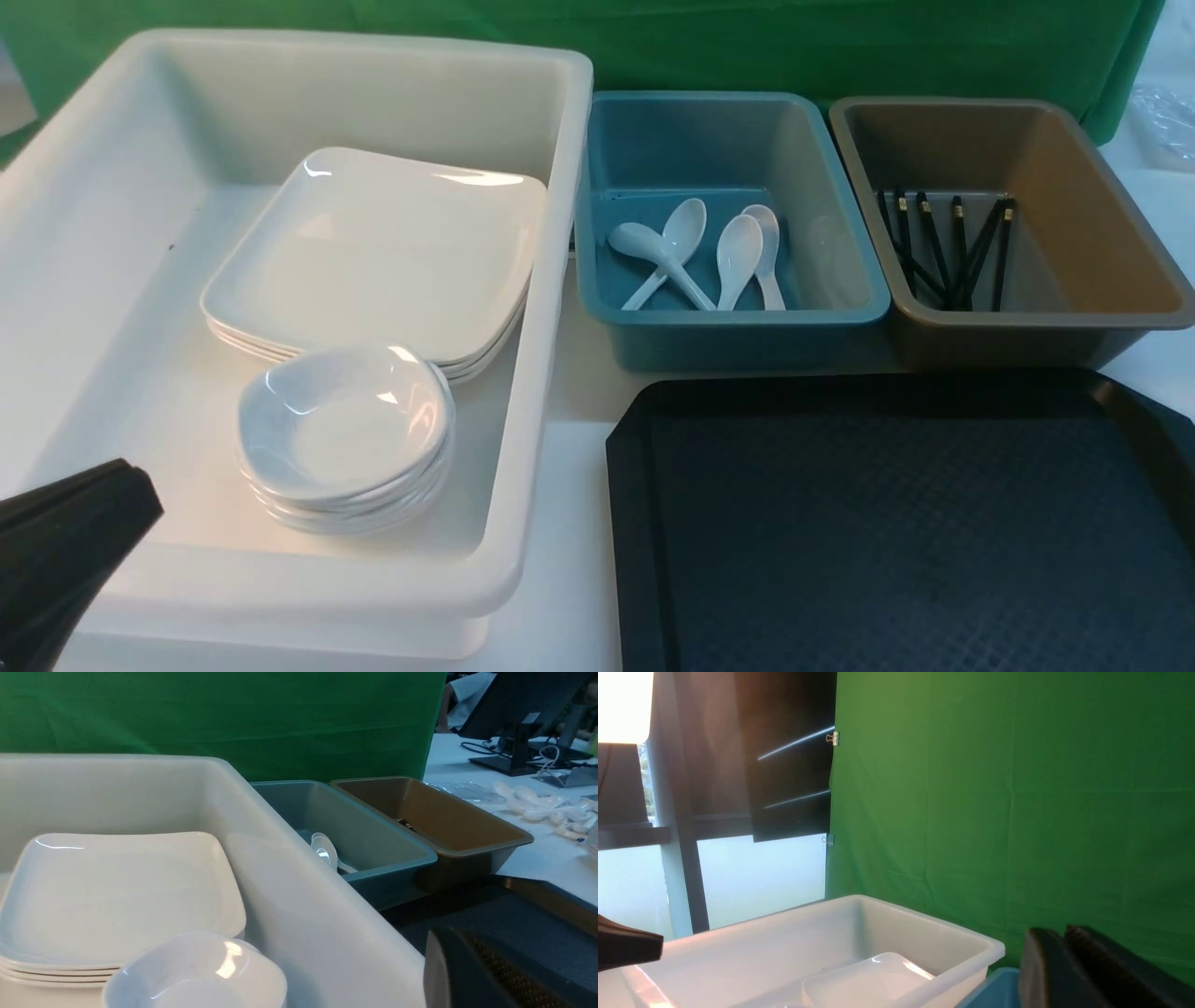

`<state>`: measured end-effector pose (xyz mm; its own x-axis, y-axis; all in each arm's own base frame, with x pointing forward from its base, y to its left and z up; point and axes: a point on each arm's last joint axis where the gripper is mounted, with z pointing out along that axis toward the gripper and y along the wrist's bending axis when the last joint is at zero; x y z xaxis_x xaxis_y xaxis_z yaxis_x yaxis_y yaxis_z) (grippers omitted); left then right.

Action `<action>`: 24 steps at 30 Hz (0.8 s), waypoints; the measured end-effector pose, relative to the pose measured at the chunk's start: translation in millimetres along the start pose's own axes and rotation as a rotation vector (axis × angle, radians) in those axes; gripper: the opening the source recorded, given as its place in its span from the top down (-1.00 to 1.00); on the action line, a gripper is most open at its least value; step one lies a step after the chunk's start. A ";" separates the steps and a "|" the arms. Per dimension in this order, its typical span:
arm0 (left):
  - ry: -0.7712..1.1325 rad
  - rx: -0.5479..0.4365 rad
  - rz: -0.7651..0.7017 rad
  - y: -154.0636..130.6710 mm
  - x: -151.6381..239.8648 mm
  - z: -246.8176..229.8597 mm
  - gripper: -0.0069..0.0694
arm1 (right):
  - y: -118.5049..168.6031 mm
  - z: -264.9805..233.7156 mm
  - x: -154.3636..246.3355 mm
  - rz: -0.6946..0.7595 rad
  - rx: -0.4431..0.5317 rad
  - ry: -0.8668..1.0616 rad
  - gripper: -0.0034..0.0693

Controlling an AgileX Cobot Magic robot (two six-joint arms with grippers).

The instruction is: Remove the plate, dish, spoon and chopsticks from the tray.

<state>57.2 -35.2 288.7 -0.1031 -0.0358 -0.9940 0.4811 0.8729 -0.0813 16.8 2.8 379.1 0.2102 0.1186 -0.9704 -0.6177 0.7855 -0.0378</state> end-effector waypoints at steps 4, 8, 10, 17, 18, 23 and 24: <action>0.006 -0.018 0.063 1.6 0.5 0.0 0.81 | 0.0 0.0 0.0 0.000 0.000 0.000 0.64; 0.008 -0.022 0.080 2.1 0.6 0.0 0.81 | 0.0 0.0 0.0 0.000 0.000 0.000 0.61; 0.008 -0.023 0.081 2.1 0.7 0.0 0.81 | 0.0 0.0 0.0 0.000 0.000 0.000 0.60; -0.002 -0.080 0.037 6.9 3.4 0.6 0.81 | 0.0 0.0 0.0 0.000 0.000 0.000 0.54; -0.011 -0.122 0.015 10.4 6.5 1.1 0.81 | 0.0 0.0 0.0 0.000 0.000 0.000 0.53; -0.068 -0.350 -0.051 26.2 30.7 -5.6 0.81 | 0.0 0.0 0.0 0.000 0.000 0.000 0.51; -0.066 -0.382 -0.052 28.3 36.3 -6.5 0.81 | 0.0 0.0 0.0 0.000 0.000 0.000 0.51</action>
<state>61.4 -8.7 250.8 -0.0563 -0.1052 -0.9929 0.1169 0.9869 -0.1112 16.8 2.8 379.1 0.2102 0.1186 -0.9704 -0.6177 0.7855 -0.0378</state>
